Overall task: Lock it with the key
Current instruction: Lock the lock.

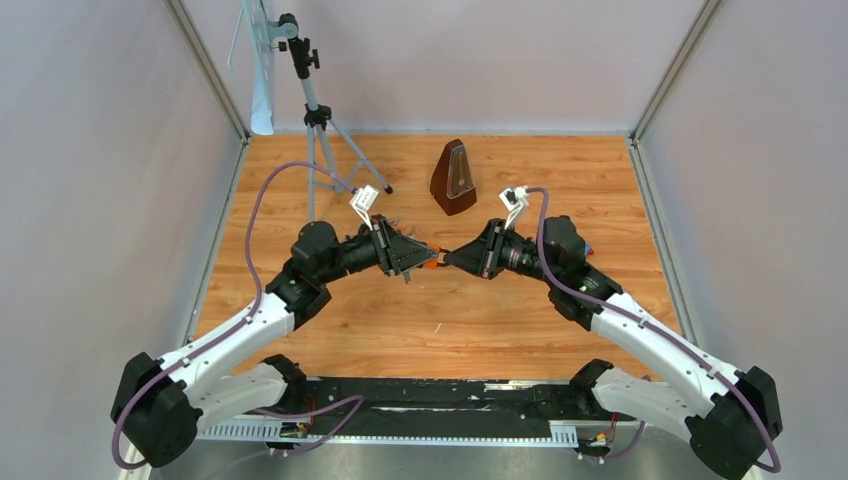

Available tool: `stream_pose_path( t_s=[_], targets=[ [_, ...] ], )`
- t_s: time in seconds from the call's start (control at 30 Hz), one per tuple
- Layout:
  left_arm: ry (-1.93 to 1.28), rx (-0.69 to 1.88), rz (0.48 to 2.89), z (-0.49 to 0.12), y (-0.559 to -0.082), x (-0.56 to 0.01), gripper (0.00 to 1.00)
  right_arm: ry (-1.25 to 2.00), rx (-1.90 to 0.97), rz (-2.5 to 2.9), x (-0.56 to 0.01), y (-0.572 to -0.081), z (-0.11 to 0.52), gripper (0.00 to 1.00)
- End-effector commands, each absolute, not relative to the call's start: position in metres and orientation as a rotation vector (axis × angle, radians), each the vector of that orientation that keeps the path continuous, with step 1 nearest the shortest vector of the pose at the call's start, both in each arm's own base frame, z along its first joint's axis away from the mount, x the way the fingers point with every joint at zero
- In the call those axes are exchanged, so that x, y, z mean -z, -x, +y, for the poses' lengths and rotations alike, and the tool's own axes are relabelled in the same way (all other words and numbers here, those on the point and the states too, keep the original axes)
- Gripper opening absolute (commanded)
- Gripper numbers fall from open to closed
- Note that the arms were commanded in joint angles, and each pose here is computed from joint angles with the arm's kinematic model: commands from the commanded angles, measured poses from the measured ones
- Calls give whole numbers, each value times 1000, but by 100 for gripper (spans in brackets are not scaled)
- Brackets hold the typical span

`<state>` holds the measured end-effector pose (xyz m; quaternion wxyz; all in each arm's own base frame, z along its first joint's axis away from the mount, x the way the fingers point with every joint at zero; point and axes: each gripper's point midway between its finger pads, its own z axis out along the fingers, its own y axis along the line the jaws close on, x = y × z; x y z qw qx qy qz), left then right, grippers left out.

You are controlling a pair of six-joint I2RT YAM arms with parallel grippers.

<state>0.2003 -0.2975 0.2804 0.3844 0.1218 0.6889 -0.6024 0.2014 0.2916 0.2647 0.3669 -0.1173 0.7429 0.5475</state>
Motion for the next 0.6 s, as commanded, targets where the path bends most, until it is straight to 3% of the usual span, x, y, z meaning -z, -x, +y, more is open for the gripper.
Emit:
stream_pose_path(
  t_s=[0.0,0.17,0.27,0.37,0.57],
  targets=[
    [-309,1562,1679,-301,-185,-319,0,210,-1406,1833,-283,-204,287,20],
    [-85,1541,1655,-287,-202,-332,0,79,-1445,1821,-290,-204,279,71],
    [20,1571,1614,-282,-208,-336,0,-34,-1481,1800,-296,-207,275,86],
    [102,1638,1575,-279,-208,-343,0,-125,-1560,1771,-304,-208,275,86],
    [214,1735,1511,-272,-206,-353,0,-142,-1667,1733,-319,-211,287,74]
  ],
)
